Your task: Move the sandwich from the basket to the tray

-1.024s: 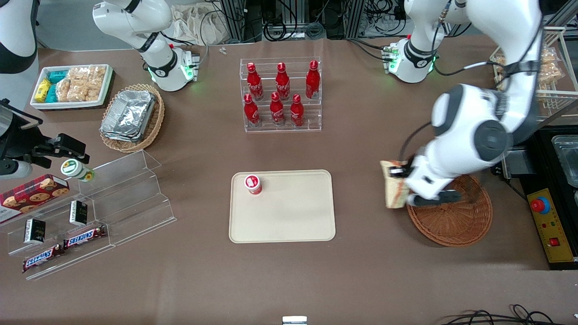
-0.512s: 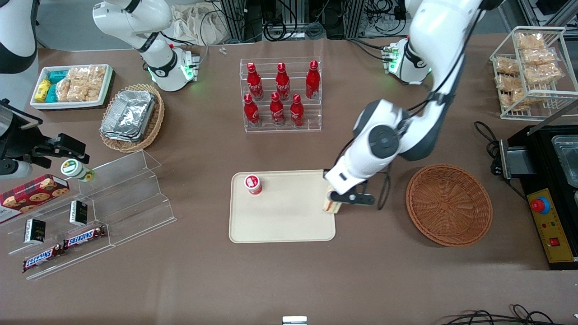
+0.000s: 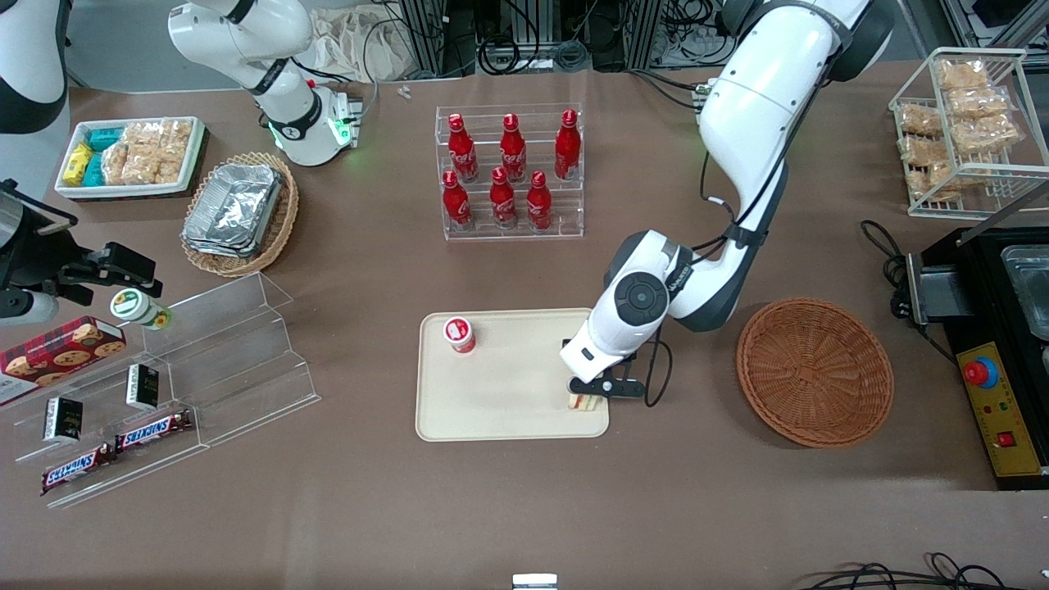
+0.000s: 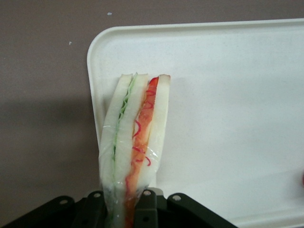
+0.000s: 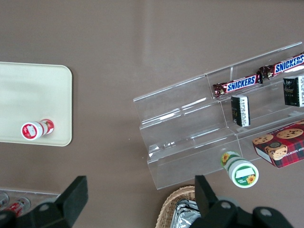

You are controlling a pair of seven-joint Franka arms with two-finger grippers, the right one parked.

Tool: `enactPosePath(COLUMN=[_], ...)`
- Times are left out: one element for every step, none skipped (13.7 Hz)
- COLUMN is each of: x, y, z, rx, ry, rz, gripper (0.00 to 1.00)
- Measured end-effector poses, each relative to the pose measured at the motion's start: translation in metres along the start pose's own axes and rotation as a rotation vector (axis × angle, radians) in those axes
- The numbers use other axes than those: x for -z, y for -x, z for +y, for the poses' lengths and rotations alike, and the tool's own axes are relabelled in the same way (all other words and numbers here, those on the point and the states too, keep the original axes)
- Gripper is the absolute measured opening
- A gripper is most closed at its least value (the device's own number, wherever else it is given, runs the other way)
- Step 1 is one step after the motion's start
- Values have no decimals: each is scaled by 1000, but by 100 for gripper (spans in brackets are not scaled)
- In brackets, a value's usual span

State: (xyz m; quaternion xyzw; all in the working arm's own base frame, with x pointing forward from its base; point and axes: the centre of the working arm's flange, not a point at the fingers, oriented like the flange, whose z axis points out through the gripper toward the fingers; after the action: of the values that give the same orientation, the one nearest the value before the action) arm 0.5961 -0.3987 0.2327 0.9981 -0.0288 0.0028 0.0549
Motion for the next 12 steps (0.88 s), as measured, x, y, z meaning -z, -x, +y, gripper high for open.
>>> enactPosePath(x=[-3,-2,3,14,35,64,103,146,188,223,251,273], y=[0,0,-3,-6,-10,-12,-12,-10,-6,0,5,9], z=[1,3,4,6,7,6,-1,-12,-27,-43,-62,-81], rx=[7,23,36,48,56,62,73,89,106,115,112,103], ry=[-12,-16,-16,-10,-9,-22,-42,-60,-77,-94,-110,-118], rz=[9,16,27,43,53,45,32,22,13,0,-16,-35], gripper=[23,30,41,52,60,71,82,92,99,100,100,100])
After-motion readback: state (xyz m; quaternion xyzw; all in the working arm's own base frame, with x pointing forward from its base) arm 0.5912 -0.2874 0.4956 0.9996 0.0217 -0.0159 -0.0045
